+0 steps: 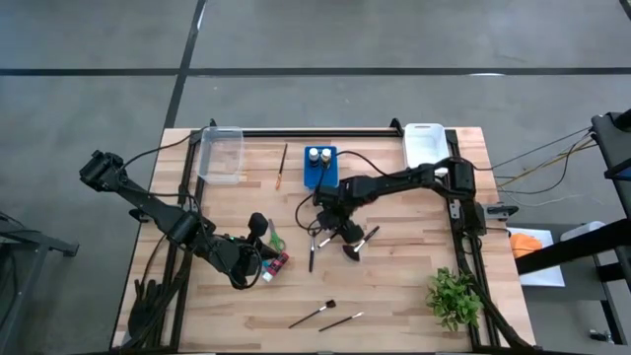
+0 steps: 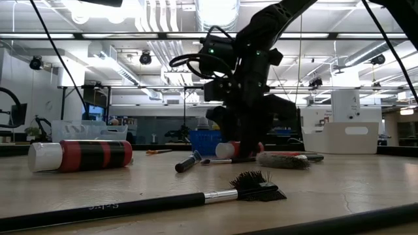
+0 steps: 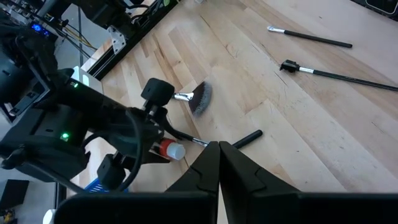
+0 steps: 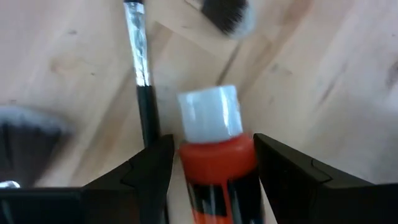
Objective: Pick & Place Paint Supplies
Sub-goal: Put the orange paint bottle into the blue bin
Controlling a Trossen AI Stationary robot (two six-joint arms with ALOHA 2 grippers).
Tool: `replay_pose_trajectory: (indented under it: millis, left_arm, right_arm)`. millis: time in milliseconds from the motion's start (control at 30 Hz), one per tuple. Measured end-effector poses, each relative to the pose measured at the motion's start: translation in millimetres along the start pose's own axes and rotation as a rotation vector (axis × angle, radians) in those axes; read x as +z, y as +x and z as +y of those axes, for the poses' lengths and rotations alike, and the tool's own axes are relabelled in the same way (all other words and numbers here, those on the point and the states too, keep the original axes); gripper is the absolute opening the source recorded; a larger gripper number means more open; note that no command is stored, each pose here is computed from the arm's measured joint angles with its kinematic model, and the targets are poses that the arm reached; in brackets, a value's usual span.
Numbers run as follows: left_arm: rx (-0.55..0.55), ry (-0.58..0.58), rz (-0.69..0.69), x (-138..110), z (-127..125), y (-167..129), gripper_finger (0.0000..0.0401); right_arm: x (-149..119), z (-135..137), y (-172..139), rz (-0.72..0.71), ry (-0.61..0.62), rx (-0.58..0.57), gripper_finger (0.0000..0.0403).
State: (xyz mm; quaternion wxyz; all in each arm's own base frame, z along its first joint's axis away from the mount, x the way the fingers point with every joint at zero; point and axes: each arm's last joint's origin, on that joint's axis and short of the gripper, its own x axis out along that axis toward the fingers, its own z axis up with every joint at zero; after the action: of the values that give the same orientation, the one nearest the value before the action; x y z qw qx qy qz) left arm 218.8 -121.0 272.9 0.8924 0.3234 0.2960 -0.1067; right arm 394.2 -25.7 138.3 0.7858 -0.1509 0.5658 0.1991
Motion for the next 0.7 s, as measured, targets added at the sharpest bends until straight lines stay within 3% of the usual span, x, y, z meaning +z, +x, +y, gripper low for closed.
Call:
replay_pose_trajectory:
  millis: [700]
  left_arm:
    - [-0.001,0.000,-0.001,0,0,0,0.0011]
  right_arm:
    - [12,5,2,-0.068,-0.070,-0.041,0.0219]
